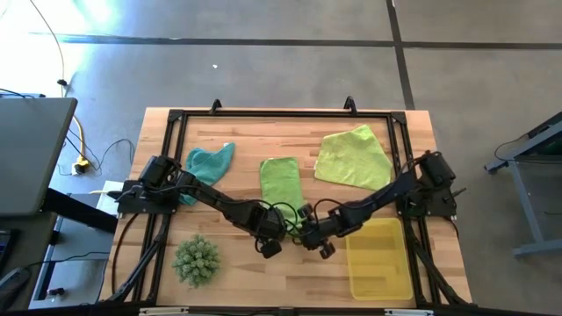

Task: Roll microfiber towels into tight, uniform cylinder then place into a basket
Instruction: Roll the green microfiber cloth

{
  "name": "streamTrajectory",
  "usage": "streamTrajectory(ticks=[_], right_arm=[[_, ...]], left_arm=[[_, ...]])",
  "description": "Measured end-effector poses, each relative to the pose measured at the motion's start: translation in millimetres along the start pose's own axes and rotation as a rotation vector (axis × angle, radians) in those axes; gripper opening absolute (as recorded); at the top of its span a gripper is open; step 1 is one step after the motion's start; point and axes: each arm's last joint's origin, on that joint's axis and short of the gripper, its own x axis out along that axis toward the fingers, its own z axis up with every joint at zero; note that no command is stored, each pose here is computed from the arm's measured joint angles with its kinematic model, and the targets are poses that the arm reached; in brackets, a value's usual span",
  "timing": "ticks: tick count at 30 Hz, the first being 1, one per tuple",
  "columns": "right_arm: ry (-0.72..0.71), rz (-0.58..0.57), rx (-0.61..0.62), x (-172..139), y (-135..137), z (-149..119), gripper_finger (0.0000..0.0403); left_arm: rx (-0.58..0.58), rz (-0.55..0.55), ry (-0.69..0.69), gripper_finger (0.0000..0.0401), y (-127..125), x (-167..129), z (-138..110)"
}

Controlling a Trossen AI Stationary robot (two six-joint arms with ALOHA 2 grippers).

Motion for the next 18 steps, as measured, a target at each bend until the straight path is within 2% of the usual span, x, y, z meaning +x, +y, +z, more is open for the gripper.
streamTrajectory(ticks=[4,12,18], right_arm=[[0.014,-0.002,0.005,1.2,-3.4,-2.3,0.0147],[0.026,-0.020,0.019,2.2,-10.8,-5.0,0.0223],[0.046,-0.015,0.107,5.2,-20.7,-10.4,0.0228]], left_arm=[[0.000,-0.001,-0.001,0.0001,0.0,0.0,0.2],[-0.001,-0.007,-0.006,0.0001,-0.5,0.3,0.6],[-0.002,-0.020,-0.014,0.0001,-1.9,0.7,1.4]])
